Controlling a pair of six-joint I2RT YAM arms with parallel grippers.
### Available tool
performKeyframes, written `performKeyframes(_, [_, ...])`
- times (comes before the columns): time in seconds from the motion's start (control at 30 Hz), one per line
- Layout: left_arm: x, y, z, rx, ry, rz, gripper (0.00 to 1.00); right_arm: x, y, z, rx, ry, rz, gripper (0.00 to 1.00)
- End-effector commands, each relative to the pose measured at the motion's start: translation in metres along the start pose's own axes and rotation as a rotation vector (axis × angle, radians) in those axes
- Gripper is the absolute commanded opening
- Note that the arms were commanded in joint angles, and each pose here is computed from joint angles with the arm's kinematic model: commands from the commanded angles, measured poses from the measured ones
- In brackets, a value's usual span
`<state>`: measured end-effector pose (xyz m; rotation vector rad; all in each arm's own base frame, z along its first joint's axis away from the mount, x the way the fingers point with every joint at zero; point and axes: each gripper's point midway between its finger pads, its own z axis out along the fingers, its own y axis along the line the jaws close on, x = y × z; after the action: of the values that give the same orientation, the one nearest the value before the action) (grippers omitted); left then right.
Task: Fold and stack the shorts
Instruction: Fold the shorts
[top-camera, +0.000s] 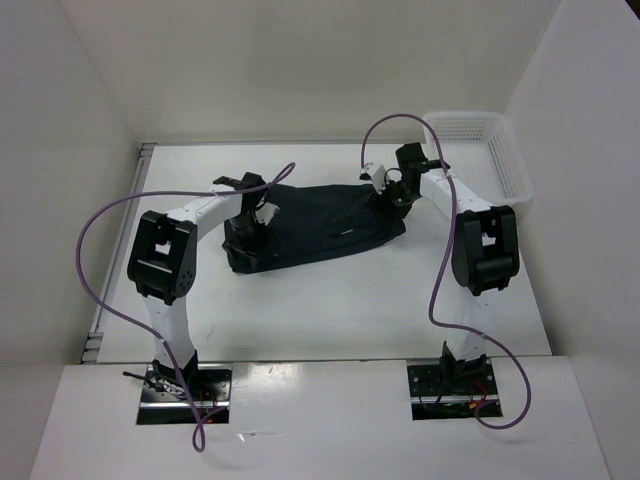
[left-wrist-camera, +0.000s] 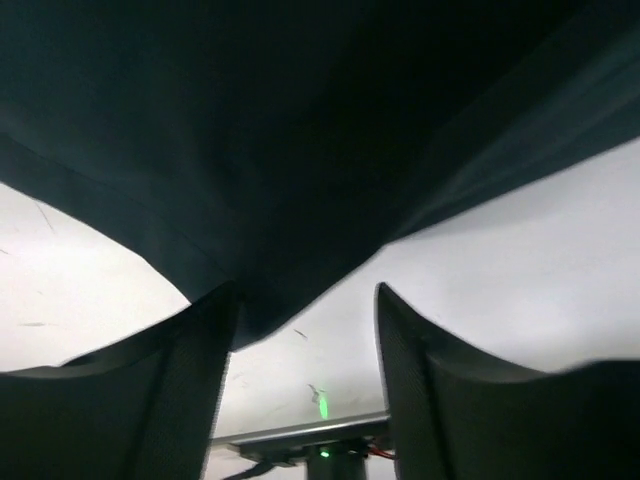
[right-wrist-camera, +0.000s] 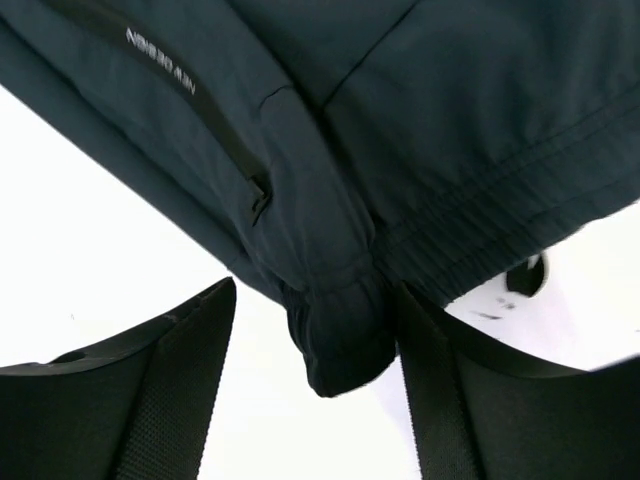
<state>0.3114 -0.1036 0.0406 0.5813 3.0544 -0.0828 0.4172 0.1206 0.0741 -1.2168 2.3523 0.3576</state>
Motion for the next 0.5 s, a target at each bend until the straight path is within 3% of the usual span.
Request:
performKeyframes(0.0, [-0.013,0.016,0.006,-0.061,-0.036,-0.008,0.62,-0.006,-0.003,-0.015,0.038,-0.023,-0.044,0.68])
performKeyframes(0.07, [-0.017,0.016,0.003,-0.062,-0.048,-0.008,0.51,-0.008,-0.005,-0.015,0.044,-0.03,-0.047,0.67])
performKeyframes(0.23, [-0.015,0.016,0.003,-0.061,-0.039,-0.008,0.48,-0.003,-0.005,-0.014,0.052,-0.012,-0.034,0.63])
performKeyframes(0.4, [-0.012,0.024,0.001,-0.072,-0.04,-0.029,0.43,0.009,-0.006,-0.009,0.061,0.023,-0.057,0.52])
performKeyframes(0.47, [-0.006,0.026,0.003,-0.079,-0.02,-0.03,0.34,0.01,-0.009,-0.01,0.07,0.032,-0.083,0.43])
